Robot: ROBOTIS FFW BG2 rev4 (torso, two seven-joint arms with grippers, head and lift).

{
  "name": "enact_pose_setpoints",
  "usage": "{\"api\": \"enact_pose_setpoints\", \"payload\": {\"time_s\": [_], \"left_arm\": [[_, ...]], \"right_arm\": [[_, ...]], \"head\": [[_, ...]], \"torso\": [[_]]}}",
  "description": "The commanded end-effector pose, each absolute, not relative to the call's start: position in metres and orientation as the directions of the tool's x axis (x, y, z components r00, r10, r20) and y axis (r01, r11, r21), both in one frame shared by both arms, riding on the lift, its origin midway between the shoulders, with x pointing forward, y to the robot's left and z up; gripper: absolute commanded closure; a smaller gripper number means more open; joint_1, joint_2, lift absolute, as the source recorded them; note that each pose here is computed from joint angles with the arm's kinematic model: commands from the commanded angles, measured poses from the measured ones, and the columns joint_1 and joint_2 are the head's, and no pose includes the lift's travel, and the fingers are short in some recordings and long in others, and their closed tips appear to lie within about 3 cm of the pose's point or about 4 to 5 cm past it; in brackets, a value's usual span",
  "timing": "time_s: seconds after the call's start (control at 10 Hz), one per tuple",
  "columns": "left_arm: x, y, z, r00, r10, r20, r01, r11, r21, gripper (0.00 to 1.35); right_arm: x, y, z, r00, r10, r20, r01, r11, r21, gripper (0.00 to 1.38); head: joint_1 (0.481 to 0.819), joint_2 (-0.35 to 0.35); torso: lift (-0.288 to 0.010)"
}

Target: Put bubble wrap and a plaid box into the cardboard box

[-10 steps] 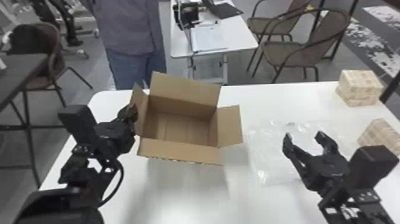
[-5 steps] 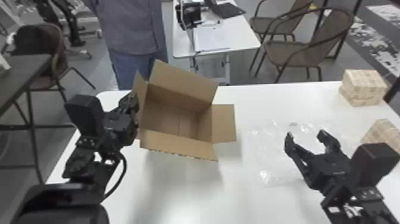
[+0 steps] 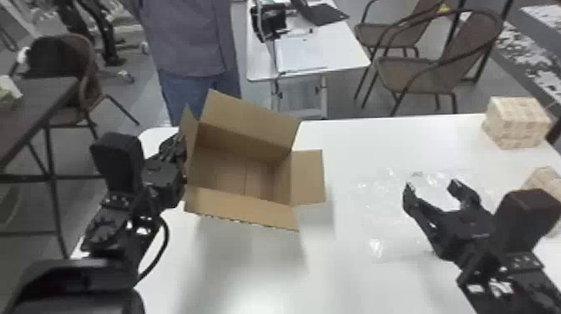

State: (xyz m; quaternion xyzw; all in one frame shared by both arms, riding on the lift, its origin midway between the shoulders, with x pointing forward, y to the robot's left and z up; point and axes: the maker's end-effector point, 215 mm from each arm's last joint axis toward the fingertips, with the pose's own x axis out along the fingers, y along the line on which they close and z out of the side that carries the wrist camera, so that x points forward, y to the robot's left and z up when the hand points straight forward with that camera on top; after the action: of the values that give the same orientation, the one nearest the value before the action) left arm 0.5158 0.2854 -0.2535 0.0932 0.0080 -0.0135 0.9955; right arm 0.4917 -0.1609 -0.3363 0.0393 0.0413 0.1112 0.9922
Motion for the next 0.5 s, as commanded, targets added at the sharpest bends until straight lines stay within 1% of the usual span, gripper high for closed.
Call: {"api": "enact_pose_setpoints", "payload": {"time_s": [0.0,0.2,0.4], "left_arm": [[0.517,0.291,-0.25,1.0,-0.021,-0.016,0.024,0.977,0.21,1.22],[0.518,0.295,-0.247,1.0,-0.017,-0.011,0.019,0.975,0.22,1.22],[0.52,0.292,-0.246,1.0,-0.023,-0.009,0.024,0.974,0.223,1.22]], "right_arm": [[0.506,-0.16,-0.335,0.961,0.253,-0.114,-0.243,0.965,0.093,0.45],[0.522,-0.156,-0.334,0.936,0.277,-0.216,-0.266,0.961,0.079,0.45],[0.532,-0.158,-0.336,0.881,0.277,-0.384,-0.268,0.96,0.077,0.44]], "head": [[0.695,0.135],[0.695,0.142],[0.692,0.146]], "torso": [[-0.107],[-0.107],[-0.107]]}}
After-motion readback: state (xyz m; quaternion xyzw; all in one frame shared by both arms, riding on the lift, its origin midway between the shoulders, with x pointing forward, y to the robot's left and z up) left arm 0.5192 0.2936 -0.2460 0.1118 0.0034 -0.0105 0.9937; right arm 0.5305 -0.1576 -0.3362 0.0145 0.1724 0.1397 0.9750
